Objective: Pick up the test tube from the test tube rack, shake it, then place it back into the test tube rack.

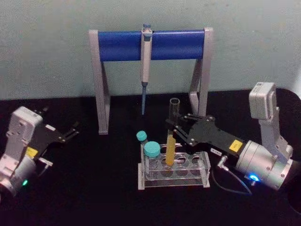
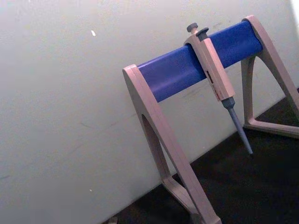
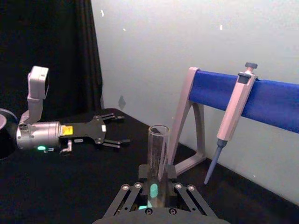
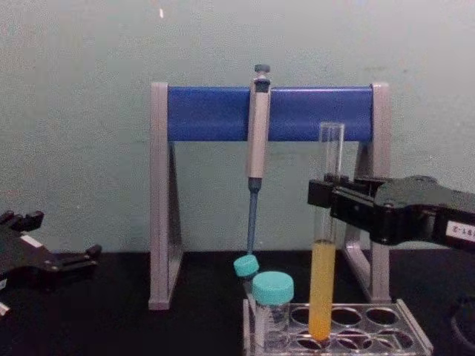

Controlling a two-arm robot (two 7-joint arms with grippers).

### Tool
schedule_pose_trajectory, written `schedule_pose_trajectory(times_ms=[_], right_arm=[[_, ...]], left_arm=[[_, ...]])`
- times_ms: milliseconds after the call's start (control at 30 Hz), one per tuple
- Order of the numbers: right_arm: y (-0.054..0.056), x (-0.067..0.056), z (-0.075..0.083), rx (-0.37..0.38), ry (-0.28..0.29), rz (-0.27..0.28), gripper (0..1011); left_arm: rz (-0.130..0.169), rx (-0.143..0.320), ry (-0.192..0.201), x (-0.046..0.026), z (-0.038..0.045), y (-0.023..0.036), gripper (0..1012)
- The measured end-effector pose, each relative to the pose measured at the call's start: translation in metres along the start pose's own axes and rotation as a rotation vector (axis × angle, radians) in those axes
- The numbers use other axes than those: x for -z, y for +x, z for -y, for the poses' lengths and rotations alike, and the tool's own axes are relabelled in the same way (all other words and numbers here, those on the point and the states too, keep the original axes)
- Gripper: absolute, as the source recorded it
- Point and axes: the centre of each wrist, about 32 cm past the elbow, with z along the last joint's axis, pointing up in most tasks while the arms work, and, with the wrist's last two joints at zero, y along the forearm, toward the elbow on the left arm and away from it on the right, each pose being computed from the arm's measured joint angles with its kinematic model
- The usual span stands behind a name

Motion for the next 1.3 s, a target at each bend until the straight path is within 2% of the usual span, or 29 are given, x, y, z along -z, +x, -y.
schedule_pose_trajectory(times_ms=[600,1300], right_arm=[[0.005,0.011,-0.009,-0.003,-0.02,-0.003,229],[0.005,0.03,-0.016,-0.004,-0.06,-0.03,229]], left_arm=[[0.0,0.0,0.0,0.0,0.0,0.0,1001],[0.0,0.0,0.0,0.0,0.0,0.0,1001]])
